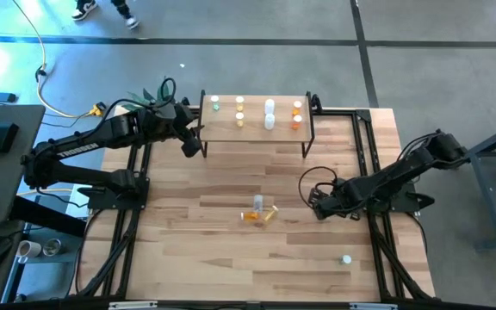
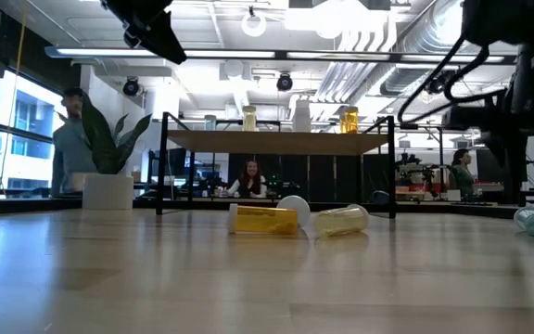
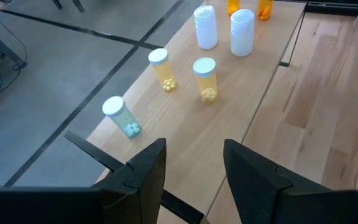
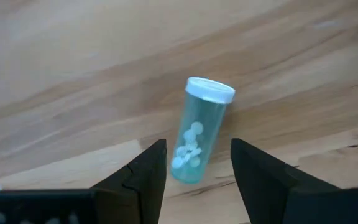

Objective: Pick and place medicine bottles onto shelf by color
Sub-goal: Put the top right blue pill bottle aligned with the other blue pill bottle on the shelf

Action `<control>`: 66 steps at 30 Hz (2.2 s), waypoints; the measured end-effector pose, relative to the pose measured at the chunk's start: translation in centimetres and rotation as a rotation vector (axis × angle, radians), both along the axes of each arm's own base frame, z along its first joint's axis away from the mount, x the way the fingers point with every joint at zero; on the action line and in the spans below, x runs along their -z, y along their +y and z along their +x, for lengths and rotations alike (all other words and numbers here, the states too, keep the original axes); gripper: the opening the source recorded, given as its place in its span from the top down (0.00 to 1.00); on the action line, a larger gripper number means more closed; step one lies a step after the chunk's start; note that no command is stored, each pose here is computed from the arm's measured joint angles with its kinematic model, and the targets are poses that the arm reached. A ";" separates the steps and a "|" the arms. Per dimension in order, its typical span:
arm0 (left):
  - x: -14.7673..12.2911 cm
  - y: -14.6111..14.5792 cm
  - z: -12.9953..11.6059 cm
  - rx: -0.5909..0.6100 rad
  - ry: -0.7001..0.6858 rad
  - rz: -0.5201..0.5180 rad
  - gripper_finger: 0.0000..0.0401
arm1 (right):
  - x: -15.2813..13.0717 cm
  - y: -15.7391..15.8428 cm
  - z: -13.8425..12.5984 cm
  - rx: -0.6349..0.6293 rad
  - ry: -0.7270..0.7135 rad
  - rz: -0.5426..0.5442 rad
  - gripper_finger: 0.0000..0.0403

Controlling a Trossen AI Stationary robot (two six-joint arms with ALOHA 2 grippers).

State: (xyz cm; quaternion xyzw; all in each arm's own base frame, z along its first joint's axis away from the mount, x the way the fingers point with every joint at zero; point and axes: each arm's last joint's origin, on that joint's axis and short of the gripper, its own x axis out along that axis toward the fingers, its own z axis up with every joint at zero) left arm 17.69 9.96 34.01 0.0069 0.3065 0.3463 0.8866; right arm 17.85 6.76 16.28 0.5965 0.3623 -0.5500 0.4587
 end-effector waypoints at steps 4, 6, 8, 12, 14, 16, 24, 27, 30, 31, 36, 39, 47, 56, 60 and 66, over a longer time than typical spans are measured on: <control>0.0 0.0 0.0 0.010 0.016 0.015 0.62 | 1.0 0.3 0.6 0.004 0.026 0.007 0.58; 0.0 0.0 0.0 0.010 0.017 0.016 0.62 | 1.7 0.5 1.0 0.005 0.042 0.015 0.58; 0.0 0.0 0.0 0.010 0.017 0.016 0.62 | 2.3 0.7 1.3 0.003 0.059 0.036 0.58; 0.0 0.0 0.0 0.015 0.023 0.021 0.62 | 3.0 0.9 1.8 -0.003 0.072 0.042 0.60; 0.0 0.0 0.0 0.015 0.023 0.021 0.62 | 2.9 0.9 1.9 -0.005 0.078 0.039 0.64; 0.0 0.0 0.0 0.015 0.022 0.021 0.62 | 2.6 1.0 2.0 -0.005 0.088 0.036 0.68; 0.0 0.0 0.0 0.017 0.025 0.023 0.62 | 1.8 1.2 2.6 -0.063 0.080 0.032 0.82; 0.0 0.0 0.0 0.045 0.059 0.055 0.62 | 1.3 1.4 3.0 -0.142 0.061 0.026 0.81; -0.1 0.0 -0.1 0.060 0.075 0.062 0.62 | 0.5 1.6 4.1 -0.235 -0.001 0.030 0.80; -0.2 -0.1 -0.1 0.069 0.074 0.057 0.62 | 0.1 1.6 4.5 -0.268 -0.025 0.027 0.80; -0.7 -0.4 0.0 0.153 0.036 0.005 0.62 | -2.0 1.8 6.8 -0.373 -0.190 -0.047 0.80; -0.8 -0.6 0.1 0.200 -0.012 -0.058 0.62 | -3.5 1.9 8.2 -0.433 -0.287 -0.107 0.80; -0.8 -0.9 0.3 0.246 -0.105 -0.197 0.60 | -6.8 1.1 11.0 -0.625 -0.486 -0.263 0.79; -0.8 -1.2 0.4 0.238 -0.162 -0.293 0.47 | -8.7 -0.4 12.9 -0.743 -0.633 -0.409 0.79; -0.8 -1.7 0.6 0.345 -0.187 -0.367 0.46 | -9.4 -0.9 13.7 -0.779 -0.714 -0.468 0.79; -0.9 -2.6 0.9 0.415 -0.227 -0.485 0.46 | -10.4 -1.4 14.4 -0.851 -0.829 -0.519 0.79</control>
